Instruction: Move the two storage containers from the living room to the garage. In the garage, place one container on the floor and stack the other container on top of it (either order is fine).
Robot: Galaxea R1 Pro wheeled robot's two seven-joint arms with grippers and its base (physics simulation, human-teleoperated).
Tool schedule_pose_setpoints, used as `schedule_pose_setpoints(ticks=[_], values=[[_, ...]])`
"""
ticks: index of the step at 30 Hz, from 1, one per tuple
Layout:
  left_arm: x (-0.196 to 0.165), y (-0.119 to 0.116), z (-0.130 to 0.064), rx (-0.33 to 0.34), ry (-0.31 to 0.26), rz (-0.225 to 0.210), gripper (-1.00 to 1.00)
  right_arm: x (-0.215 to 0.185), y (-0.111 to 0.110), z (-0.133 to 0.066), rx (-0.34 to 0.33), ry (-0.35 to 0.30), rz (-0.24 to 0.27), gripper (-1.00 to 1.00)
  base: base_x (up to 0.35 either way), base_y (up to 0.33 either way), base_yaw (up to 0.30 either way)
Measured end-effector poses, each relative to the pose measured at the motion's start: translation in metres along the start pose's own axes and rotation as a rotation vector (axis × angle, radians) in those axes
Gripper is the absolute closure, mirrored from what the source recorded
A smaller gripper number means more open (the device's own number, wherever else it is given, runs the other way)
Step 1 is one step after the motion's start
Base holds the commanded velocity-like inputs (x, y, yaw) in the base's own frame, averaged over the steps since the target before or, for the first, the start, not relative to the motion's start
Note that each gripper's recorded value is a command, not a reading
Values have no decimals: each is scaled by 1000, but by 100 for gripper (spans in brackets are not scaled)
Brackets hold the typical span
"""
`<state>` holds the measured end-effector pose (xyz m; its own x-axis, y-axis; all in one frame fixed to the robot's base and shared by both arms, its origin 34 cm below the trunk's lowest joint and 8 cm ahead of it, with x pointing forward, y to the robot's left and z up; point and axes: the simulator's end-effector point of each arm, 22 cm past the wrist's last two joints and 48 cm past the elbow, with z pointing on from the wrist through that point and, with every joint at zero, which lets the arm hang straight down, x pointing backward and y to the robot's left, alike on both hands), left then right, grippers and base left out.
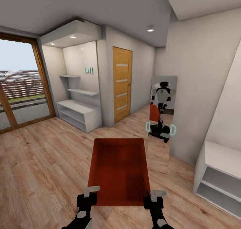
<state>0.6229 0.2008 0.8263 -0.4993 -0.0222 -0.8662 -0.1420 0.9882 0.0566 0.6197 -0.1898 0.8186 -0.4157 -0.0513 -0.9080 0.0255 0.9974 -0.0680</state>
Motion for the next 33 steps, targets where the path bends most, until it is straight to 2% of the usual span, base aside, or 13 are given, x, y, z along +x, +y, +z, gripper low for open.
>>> schedule_pose_setpoints(ticks=[27,33], values=[[0,0,0,0,-1,0,100,0,0,0,0,-1,0,100,321,0,2],[-1,0,0,0,-2,-1,100,-1,0,0,-1,-2,0,100,321,0,145]])
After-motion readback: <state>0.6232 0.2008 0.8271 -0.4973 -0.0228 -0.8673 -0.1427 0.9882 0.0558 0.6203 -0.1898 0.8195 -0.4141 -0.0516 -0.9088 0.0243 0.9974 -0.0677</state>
